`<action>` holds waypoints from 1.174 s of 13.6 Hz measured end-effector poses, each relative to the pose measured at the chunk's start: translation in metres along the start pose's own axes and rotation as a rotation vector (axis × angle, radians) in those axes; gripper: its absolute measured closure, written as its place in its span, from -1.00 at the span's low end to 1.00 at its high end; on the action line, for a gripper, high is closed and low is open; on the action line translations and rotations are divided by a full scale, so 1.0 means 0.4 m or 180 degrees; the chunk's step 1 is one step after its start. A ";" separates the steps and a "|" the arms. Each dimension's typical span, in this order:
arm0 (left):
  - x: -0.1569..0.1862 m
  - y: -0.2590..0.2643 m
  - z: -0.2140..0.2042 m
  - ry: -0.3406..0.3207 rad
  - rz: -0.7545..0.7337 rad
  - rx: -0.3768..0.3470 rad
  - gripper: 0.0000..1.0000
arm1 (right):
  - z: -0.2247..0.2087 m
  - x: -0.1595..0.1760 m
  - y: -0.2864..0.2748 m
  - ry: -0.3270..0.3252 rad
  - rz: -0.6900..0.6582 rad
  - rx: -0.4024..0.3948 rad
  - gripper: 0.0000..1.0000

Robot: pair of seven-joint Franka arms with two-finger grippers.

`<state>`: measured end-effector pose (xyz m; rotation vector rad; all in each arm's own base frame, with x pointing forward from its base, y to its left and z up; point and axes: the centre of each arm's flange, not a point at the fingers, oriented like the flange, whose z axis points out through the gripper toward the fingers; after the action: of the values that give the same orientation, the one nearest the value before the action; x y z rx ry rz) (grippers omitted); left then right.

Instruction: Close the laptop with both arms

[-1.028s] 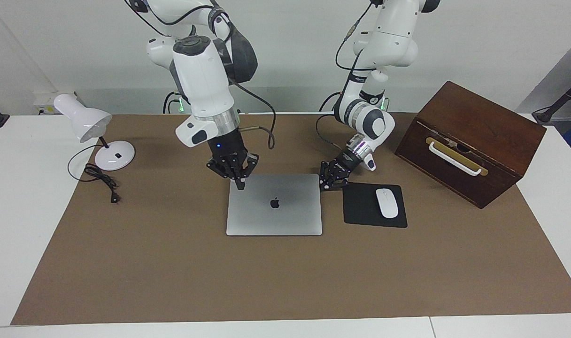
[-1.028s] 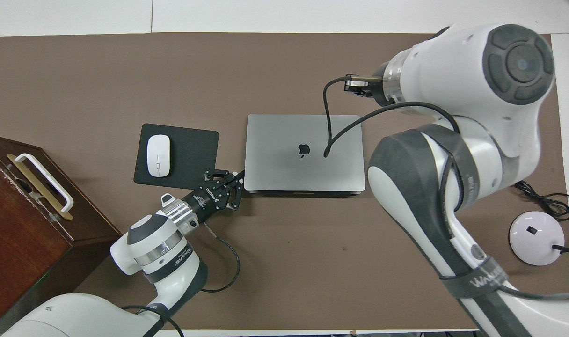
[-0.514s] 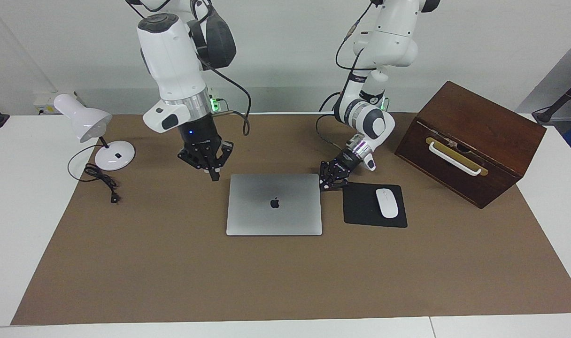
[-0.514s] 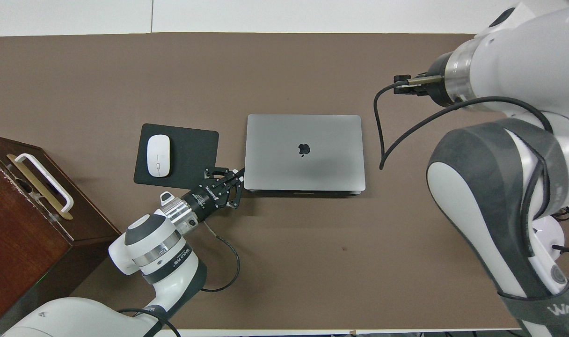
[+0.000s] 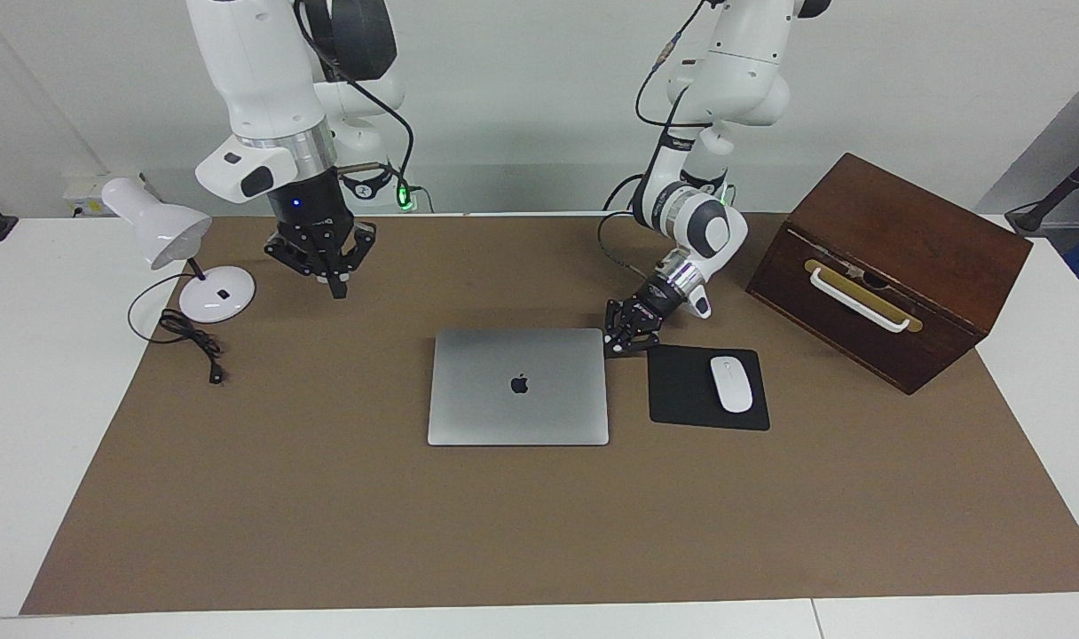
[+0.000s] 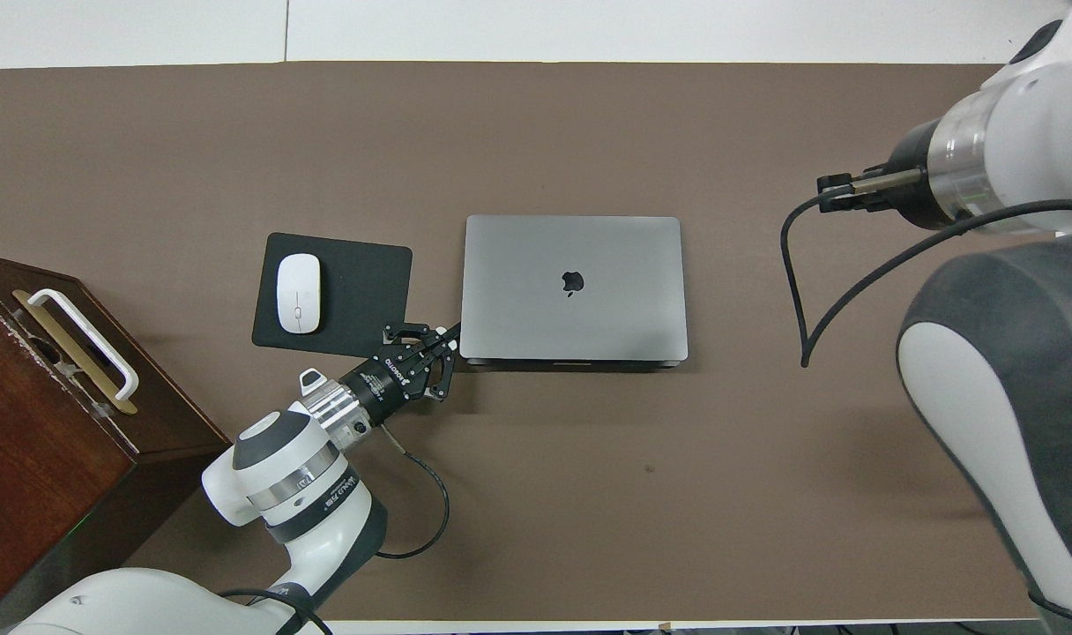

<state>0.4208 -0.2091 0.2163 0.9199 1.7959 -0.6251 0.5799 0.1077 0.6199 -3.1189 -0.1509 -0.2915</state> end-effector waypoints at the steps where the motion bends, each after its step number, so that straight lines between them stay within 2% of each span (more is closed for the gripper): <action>1: 0.000 -0.004 -0.009 0.0014 0.0000 -0.0005 0.98 | -0.016 -0.009 0.023 -0.0043 0.0007 -0.0014 0.98; 4: -0.017 -0.013 -0.041 0.0054 0.0033 -0.0042 0.98 | -0.053 -0.038 0.077 -0.0191 0.0081 -0.0047 0.98; 9: -0.029 -0.053 -0.077 0.0189 0.0105 -0.0034 0.98 | -0.053 -0.071 0.143 -0.0476 0.0232 -0.0075 0.98; 12: -0.069 -0.039 -0.114 0.0286 0.0186 -0.0172 0.98 | -0.050 -0.079 0.197 -0.0539 0.0357 -0.0086 0.98; 16: -0.158 -0.007 -0.187 0.0448 0.0424 -0.0417 0.98 | -0.055 -0.080 0.203 -0.0527 0.0371 -0.0088 0.97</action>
<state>0.3931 -0.1737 0.3034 1.0047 1.8581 -0.3614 0.5522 0.0236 0.6360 -3.1604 0.0349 -0.0339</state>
